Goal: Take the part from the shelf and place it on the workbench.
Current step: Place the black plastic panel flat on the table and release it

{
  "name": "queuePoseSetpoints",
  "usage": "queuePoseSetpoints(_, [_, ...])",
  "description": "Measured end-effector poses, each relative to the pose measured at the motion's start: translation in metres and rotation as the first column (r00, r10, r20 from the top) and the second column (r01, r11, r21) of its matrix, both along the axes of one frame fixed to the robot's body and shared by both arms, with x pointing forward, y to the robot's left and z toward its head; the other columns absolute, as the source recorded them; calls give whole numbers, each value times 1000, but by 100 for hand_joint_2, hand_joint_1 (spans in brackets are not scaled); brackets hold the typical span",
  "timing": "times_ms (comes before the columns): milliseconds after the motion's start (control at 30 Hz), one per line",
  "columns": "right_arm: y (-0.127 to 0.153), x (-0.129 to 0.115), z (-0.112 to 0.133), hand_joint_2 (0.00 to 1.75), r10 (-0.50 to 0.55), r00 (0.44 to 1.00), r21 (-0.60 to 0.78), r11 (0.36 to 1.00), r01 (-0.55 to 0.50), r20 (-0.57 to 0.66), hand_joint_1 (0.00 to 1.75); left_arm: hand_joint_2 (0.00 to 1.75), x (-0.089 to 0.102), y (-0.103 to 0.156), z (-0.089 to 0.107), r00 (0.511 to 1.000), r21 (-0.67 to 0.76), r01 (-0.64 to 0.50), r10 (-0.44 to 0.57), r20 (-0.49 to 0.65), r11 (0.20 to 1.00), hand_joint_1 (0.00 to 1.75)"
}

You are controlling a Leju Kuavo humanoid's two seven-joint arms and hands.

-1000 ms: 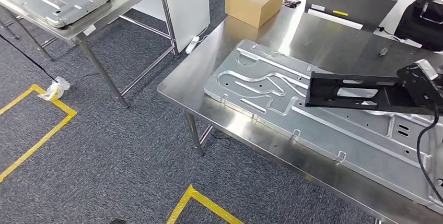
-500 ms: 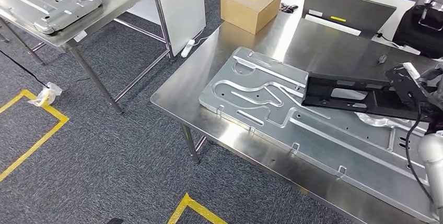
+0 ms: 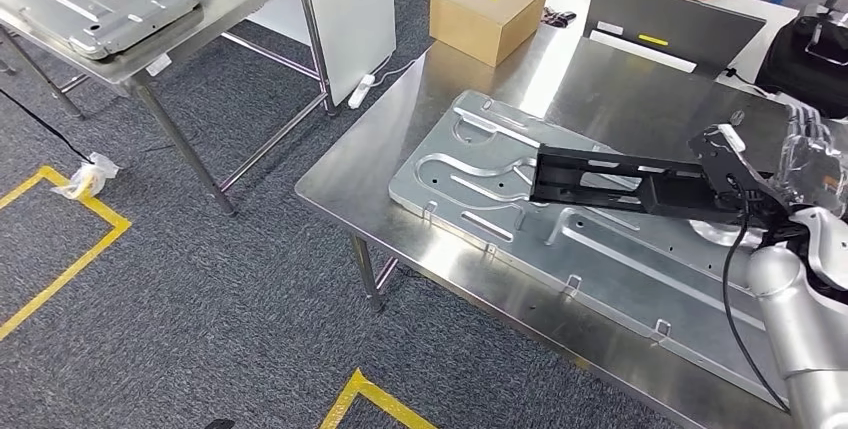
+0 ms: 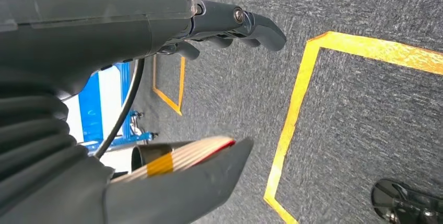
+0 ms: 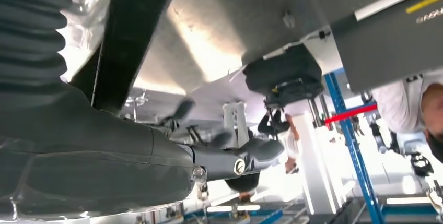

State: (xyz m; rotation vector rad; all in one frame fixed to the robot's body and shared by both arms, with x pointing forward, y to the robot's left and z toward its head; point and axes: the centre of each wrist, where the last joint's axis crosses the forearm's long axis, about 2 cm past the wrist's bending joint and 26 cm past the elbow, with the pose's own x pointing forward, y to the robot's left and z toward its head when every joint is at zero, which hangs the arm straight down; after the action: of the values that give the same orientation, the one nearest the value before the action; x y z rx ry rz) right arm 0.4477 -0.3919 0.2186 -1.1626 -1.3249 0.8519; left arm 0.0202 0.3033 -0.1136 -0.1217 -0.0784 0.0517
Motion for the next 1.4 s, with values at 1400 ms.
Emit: queuePoseSetpoints(1400, [-27,52,173,0,-283,613,-490,849,-198,-738,0,0,1,-2,0,999,-41,-46,45,-13,998,0])
